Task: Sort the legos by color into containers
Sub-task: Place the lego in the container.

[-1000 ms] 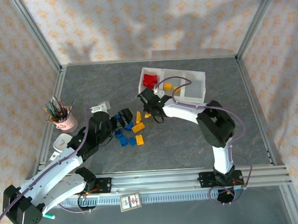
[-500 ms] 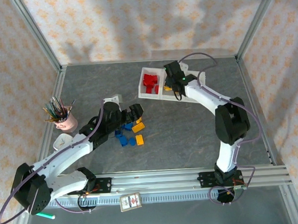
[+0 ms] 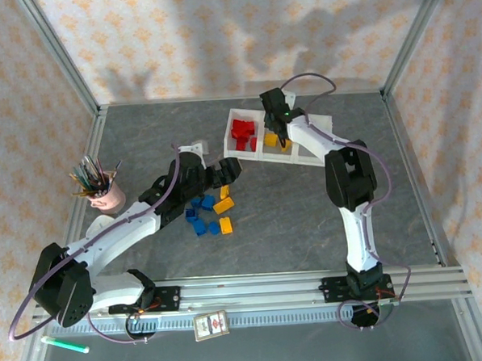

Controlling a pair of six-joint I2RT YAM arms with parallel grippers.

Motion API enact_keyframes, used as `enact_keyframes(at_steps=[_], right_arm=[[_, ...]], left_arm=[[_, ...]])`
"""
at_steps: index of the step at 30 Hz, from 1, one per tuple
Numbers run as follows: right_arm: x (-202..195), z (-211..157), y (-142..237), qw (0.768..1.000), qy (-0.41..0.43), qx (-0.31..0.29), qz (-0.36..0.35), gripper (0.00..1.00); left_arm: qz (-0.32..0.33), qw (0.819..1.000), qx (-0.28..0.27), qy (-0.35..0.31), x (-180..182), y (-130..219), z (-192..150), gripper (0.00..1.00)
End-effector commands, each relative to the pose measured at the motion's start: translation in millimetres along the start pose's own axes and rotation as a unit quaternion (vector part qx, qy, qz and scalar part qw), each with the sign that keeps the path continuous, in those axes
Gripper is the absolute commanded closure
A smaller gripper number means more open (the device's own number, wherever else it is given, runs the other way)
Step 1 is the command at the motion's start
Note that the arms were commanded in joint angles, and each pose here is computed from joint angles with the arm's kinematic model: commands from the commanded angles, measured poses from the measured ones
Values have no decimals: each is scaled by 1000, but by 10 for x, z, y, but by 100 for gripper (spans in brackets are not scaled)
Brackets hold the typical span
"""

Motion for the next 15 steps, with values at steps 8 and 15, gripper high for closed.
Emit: enact_keyframes(at_steps=[8, 15], right_arm=[[191, -363, 891, 995, 50, 13, 81, 38], [441, -1158, 1227, 986, 89, 84, 112, 30]], left_arm=[[9, 998, -57, 16, 77, 312, 104, 1], [53, 995, -73, 31, 307, 583, 4, 1]])
Point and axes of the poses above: each hand's point on the last joint's axis, 136 mm out from that joint toward the fingers, its own y axis back along the fingers, its own x axis along the line the jaws close on, z = x × y, the point moved 5 cm from there along y, back along the fingers, and after that the axes turned 5 degrees about -y, right-handed, at the moved point
